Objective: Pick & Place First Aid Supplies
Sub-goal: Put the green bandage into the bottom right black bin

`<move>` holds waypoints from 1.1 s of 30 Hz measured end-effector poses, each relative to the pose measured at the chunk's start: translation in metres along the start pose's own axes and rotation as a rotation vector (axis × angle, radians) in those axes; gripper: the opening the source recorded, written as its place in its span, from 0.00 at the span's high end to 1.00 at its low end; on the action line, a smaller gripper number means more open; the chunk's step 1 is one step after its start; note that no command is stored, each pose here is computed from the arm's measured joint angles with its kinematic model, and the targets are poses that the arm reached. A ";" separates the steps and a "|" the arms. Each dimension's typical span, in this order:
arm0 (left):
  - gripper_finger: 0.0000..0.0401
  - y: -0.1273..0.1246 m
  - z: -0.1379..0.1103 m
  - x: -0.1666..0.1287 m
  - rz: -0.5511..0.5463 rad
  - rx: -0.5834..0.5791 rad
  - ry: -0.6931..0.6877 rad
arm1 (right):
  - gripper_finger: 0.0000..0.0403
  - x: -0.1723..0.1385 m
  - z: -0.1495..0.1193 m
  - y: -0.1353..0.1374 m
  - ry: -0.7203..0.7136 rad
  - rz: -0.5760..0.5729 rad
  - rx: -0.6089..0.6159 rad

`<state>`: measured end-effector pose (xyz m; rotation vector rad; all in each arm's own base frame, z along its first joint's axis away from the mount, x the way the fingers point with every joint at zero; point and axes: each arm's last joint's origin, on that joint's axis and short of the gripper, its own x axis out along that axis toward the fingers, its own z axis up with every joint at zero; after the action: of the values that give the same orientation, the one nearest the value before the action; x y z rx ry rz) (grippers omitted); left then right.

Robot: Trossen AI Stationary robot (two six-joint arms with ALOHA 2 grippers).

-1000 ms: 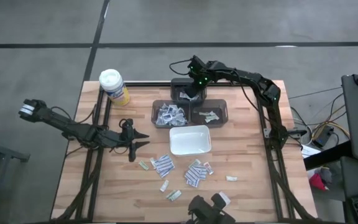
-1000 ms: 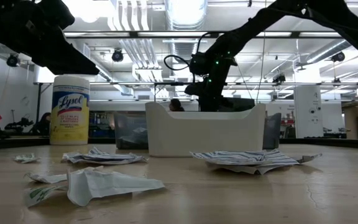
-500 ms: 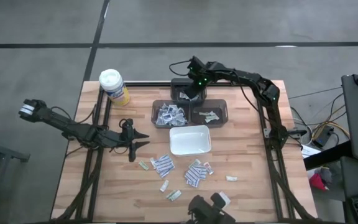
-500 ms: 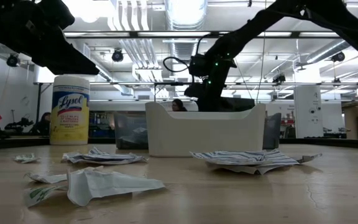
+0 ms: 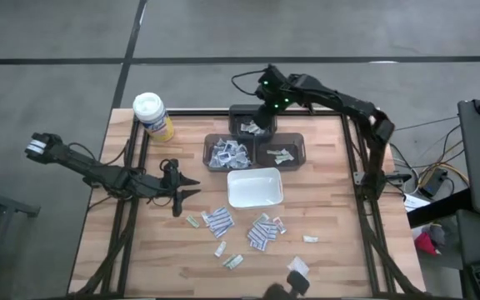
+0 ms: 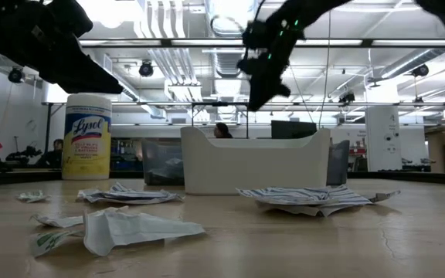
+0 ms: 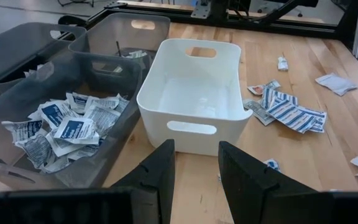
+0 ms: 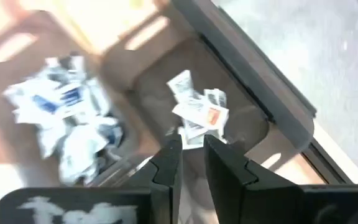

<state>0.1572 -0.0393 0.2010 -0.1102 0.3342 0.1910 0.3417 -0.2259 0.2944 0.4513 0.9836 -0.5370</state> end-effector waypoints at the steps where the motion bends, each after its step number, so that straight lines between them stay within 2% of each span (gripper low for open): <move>1: 0.71 0.000 0.000 0.000 0.000 -0.003 0.000 | 0.85 -0.011 -0.002 0.005 -0.009 0.006 -0.017; 9: 0.71 0.000 0.000 0.000 -0.001 -0.004 -0.001 | 0.87 -0.090 -0.033 0.051 -0.104 0.089 -0.140; 15: 0.71 0.000 0.000 0.000 0.000 0.005 0.001 | 0.87 -0.123 -0.076 0.084 -0.125 0.162 -0.234; 23: 0.71 0.000 0.000 0.000 -0.001 -0.021 -0.001 | 0.90 -0.139 -0.151 0.114 -0.044 0.278 -0.257; 28: 0.71 0.000 0.000 0.000 -0.001 -0.025 -0.001 | 0.91 -0.137 -0.196 0.126 0.040 0.332 -0.265; 33: 0.71 0.000 0.000 0.000 -0.001 -0.025 -0.001 | 0.91 -0.131 -0.230 0.134 0.110 0.363 -0.282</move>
<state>0.1572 -0.0393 0.2012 -0.1354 0.3306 0.1942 0.2149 0.0412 0.3127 0.3958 1.0355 -0.0451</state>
